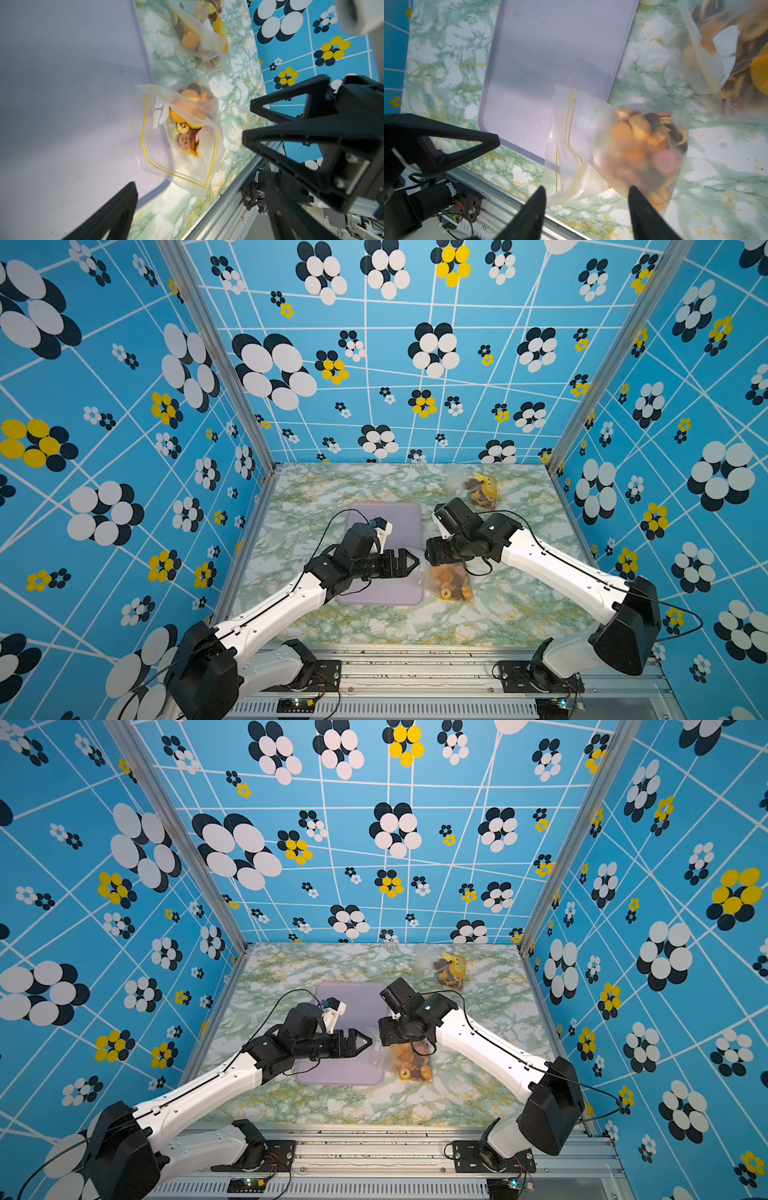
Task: Pour cookies out of the ziploc bag
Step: Open the ziploc bag at the center of the board, then pick up the ziploc bag from the center of the board.
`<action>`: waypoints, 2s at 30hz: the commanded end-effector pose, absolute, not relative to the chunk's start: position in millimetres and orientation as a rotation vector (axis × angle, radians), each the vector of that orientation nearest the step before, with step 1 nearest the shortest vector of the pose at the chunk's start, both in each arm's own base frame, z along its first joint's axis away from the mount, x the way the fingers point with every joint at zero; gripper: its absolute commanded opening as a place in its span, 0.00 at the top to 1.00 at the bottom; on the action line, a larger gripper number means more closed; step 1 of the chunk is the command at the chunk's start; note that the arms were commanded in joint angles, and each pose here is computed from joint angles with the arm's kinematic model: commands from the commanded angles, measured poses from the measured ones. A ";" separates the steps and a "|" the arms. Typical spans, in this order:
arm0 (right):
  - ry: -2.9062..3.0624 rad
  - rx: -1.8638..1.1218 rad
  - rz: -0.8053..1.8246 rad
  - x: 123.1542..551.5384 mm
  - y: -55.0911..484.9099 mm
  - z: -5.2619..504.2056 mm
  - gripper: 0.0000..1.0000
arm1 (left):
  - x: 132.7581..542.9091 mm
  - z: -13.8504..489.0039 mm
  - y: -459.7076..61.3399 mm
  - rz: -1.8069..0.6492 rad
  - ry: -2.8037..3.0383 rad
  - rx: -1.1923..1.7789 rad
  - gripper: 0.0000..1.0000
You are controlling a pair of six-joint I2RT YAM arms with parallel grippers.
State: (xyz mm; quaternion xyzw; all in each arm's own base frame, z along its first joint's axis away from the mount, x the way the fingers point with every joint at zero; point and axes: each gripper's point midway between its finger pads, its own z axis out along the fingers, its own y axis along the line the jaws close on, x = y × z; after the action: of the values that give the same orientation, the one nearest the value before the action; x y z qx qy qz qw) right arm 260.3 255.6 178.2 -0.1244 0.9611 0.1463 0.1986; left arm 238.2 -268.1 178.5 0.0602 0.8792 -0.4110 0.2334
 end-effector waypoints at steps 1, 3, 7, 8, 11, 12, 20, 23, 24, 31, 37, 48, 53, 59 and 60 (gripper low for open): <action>2.647 -0.224 0.417 258.8 230.8 191.9 0.05 | 234.7 175.6 -276.3 -1.156 2.397 0.206 0.01; 2.634 -0.141 0.397 259.9 206.6 192.4 0.01 | 234.7 175.2 -280.4 -1.145 2.397 0.221 0.01; 2.656 0.010 0.348 251.0 158.4 184.4 0.01 | 237.9 168.7 -294.1 -1.163 2.427 0.247 0.01; 2.658 0.034 0.327 247.1 148.5 182.1 0.01 | 238.8 167.6 -299.0 -1.169 2.431 0.259 0.01; 2.675 0.088 0.306 235.6 129.7 174.2 0.01 | 243.1 159.2 -313.9 -1.164 2.471 0.298 0.01; 2.679 0.104 0.299 232.7 125.2 172.2 0.01 | 243.6 155.1 -318.1 -1.158 2.491 0.309 0.00; 2.699 0.200 0.277 217.2 99.8 154.7 0.01 | 235.7 138.4 -356.0 -1.131 2.552 0.476 0.02; 2.703 0.221 0.279 216.8 96.9 148.5 0.01 | 232.1 129.2 -362.4 -1.102 2.596 0.512 0.07; 2.703 0.225 0.281 216.8 96.4 147.0 0.01 | 231.5 127.2 -364.2 -1.097 2.606 0.521 0.08; 2.714 0.295 0.258 218.9 86.1 130.0 0.01 | 215.9 102.7 -372.2 -1.066 2.714 0.629 0.26; 2.738 0.319 0.254 217.3 83.4 111.5 0.01 | 205.8 99.8 -379.0 -1.112 2.724 0.694 0.52; 2.767 0.348 0.271 214.9 84.8 95.9 0.01 | 194.7 102.0 -404.9 -1.150 2.731 0.758 0.85; 2.767 0.360 0.259 211.6 80.2 94.1 0.01 | 195.1 118.1 -417.7 -1.200 2.694 0.754 0.99; 2.760 0.365 0.298 210.2 81.5 95.2 0.01 | 199.9 148.4 -426.4 -1.266 2.645 0.728 1.00; 2.756 0.359 0.306 210.5 82.1 96.3 0.01 | 200.5 156.4 -426.4 -1.284 2.633 0.719 1.00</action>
State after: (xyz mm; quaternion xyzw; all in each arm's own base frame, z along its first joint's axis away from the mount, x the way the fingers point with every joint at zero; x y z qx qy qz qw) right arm 211.4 80.1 93.7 0.1247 0.9734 0.0936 0.1679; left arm 202.2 -420.7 129.2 0.2399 0.8824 -0.4002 0.0613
